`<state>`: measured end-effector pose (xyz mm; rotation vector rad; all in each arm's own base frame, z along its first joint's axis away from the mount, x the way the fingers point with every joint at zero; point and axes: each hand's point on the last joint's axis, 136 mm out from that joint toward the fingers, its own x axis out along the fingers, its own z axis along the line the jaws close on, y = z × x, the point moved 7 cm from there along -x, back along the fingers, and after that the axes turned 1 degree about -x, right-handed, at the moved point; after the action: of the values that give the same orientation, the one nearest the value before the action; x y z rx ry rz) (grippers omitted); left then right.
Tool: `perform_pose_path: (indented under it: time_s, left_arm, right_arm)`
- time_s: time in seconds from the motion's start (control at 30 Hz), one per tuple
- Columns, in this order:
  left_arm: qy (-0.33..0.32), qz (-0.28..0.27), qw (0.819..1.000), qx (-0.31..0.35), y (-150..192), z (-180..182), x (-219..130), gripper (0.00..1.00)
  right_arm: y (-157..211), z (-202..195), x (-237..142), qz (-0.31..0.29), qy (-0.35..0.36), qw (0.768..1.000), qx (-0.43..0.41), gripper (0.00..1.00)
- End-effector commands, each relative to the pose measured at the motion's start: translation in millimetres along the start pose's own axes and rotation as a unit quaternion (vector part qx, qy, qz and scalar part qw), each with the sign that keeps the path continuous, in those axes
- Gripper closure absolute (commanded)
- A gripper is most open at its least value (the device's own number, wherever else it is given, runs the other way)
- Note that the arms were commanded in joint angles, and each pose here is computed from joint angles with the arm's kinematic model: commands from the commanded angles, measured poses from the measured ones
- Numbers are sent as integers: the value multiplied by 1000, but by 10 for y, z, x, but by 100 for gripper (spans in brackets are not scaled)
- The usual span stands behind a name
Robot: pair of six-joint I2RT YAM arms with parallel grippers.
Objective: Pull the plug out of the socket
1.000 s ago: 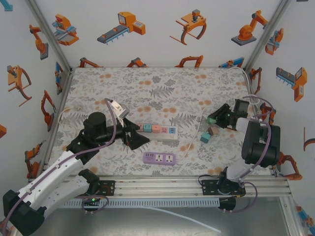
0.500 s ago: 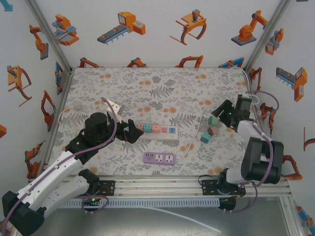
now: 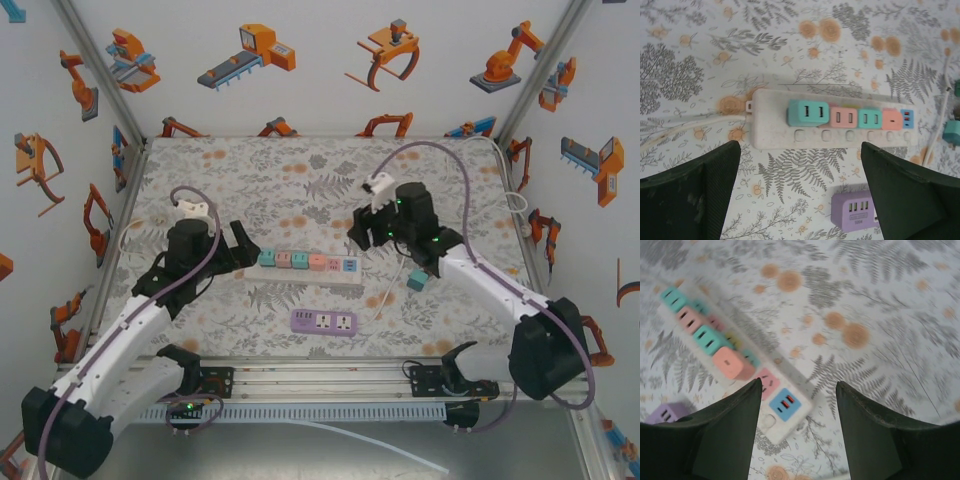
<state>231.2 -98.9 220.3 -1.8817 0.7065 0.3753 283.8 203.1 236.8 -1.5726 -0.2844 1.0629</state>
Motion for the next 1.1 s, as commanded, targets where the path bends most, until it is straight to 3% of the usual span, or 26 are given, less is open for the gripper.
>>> perform_pose_path:
  time_s: [0.0,0.23,0.53,0.9,1.07]
  left_arm:
    - [-27,15,998,-47,-22,106,69,3]
    - [-49,54,993,-96,35,347,306,6]
    - [-57,81,990,-103,163,471,481,20]
    - [-76,125,985,-92,337,507,678,46]
    - [-76,143,983,-82,416,465,782,53]
  right_arm:
    - [-20,379,196,-1,-87,984,-153,43]
    - [163,756,556,15,-184,950,-253,42]
    - [336,815,926,48,-231,941,-243,46]
    - [493,864,1054,66,-265,931,-240,72]
    - [498,866,1049,67,-267,929,-247,78]
